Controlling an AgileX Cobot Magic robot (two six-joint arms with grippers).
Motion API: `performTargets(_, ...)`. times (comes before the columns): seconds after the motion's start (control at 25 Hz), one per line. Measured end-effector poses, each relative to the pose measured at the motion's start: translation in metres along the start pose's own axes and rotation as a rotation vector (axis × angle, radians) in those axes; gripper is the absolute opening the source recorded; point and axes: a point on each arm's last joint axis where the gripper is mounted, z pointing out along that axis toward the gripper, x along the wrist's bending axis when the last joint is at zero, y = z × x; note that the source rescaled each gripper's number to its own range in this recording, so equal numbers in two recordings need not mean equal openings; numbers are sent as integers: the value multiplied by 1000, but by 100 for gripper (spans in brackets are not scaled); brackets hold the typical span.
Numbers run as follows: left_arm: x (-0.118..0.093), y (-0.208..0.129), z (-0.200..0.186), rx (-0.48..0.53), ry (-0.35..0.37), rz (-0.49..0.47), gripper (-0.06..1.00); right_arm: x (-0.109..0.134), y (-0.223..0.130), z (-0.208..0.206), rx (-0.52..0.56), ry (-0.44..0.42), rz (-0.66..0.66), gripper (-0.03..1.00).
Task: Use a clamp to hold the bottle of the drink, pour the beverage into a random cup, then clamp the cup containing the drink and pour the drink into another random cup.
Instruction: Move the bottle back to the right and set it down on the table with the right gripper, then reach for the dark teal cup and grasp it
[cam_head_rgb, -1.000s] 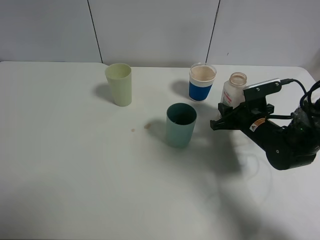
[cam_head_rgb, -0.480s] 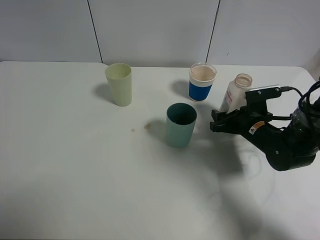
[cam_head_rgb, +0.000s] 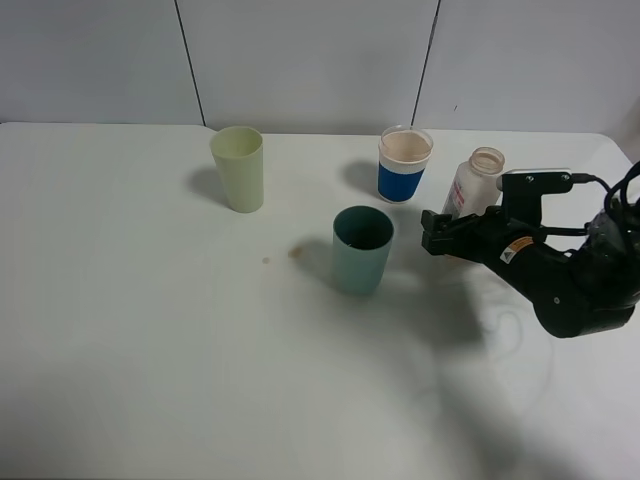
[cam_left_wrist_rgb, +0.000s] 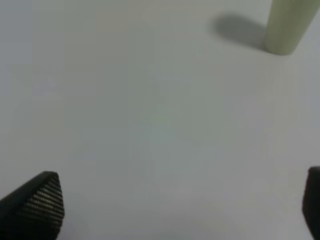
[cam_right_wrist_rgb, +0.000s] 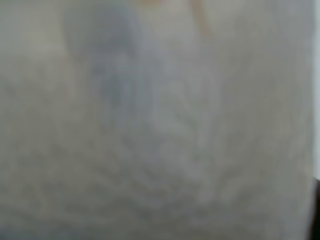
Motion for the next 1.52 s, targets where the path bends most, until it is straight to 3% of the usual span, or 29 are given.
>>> performTargets(0.4, 0, 0, 0, 0, 0, 0, 89, 0, 1, 0, -2, 3, -1, 73)
performTargets(0.68, 0, 0, 0, 0, 0, 0, 89, -4, 7, -24, -3, -19, 8, 74)
performTargets(0.96, 0, 0, 0, 0, 0, 0, 89, -8, 6, -43, 13, -38, 33, 98)
performTargets(1.24, 0, 0, 0, 0, 0, 0, 89, -10, 4, -59, 31, -42, 37, 100)
performTargets(1.52, 0, 0, 0, 0, 0, 0, 89, -10, 16, -72, -22, -37, 43, 100)
